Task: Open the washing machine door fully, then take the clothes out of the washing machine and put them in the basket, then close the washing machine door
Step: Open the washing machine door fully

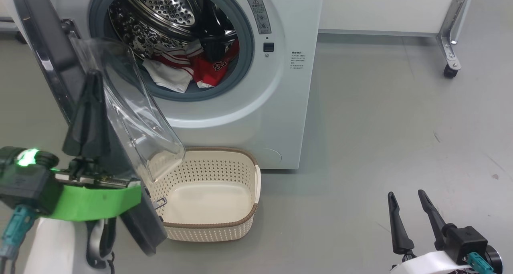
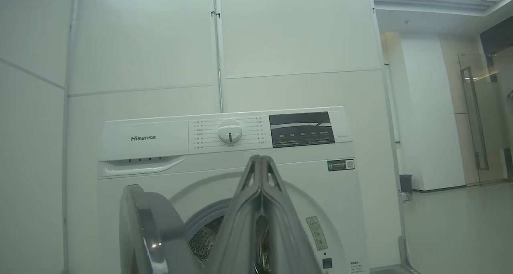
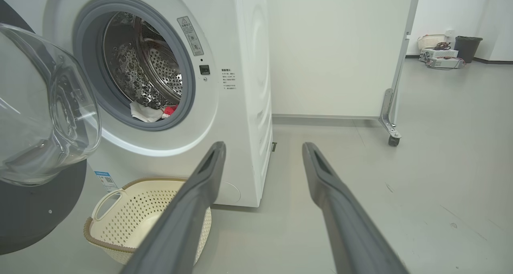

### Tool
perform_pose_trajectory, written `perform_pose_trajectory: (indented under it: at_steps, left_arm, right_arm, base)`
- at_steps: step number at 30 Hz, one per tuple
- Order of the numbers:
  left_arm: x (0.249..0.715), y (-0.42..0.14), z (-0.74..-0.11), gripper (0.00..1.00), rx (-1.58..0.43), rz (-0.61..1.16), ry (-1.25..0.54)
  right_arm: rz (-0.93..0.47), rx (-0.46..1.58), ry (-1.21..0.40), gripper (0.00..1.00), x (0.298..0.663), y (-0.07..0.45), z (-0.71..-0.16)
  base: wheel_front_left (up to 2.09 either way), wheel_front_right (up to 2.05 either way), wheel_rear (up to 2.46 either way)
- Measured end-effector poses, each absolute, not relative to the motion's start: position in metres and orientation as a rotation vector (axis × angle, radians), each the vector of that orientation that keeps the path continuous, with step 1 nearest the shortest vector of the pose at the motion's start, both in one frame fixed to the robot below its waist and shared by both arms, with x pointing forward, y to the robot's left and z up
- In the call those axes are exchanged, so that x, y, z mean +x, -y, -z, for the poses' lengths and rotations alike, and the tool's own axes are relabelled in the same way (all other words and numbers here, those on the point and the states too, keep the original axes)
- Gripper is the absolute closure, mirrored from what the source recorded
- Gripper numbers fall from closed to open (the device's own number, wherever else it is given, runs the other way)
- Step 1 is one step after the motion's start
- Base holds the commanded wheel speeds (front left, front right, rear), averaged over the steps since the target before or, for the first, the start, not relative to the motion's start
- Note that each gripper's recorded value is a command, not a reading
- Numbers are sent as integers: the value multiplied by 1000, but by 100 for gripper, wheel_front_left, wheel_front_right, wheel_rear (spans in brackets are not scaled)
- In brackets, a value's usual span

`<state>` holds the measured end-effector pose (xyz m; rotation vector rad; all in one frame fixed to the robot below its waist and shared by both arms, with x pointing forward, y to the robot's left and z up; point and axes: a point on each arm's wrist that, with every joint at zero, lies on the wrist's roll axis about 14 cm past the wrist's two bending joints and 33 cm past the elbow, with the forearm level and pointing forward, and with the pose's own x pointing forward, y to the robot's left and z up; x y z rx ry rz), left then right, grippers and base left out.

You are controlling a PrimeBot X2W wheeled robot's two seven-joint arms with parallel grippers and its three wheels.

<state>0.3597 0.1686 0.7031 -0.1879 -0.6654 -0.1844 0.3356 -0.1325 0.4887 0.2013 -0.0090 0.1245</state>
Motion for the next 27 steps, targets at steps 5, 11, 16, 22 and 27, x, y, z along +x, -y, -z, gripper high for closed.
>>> perform_pose_trajectory:
  at_steps: [5,11,16,22,27]
  left_arm:
    - [362,-137,-679,100,-201,277,551]
    - [359,-104,-629,100,-218,365,350]
    - [354,-85,-590,100,-231,415,185]
    - [354,-93,-553,100,-232,380,44]
    - [356,-98,-543,100,-227,356,5]
  right_arm:
    - [-121,206,10,0,335,134,-489]
    - [-104,212,10,0,334,138,-488]
    - [-96,219,7,0,333,141,-487]
    - [-103,222,3,0,334,140,-486]
    - [-105,225,-3,0,333,140,-484]
  base:
    - [0,0,0]
    - [0,0,0]
    - [0,0,0]
    - [0,0,0]
    - [0,0,0]
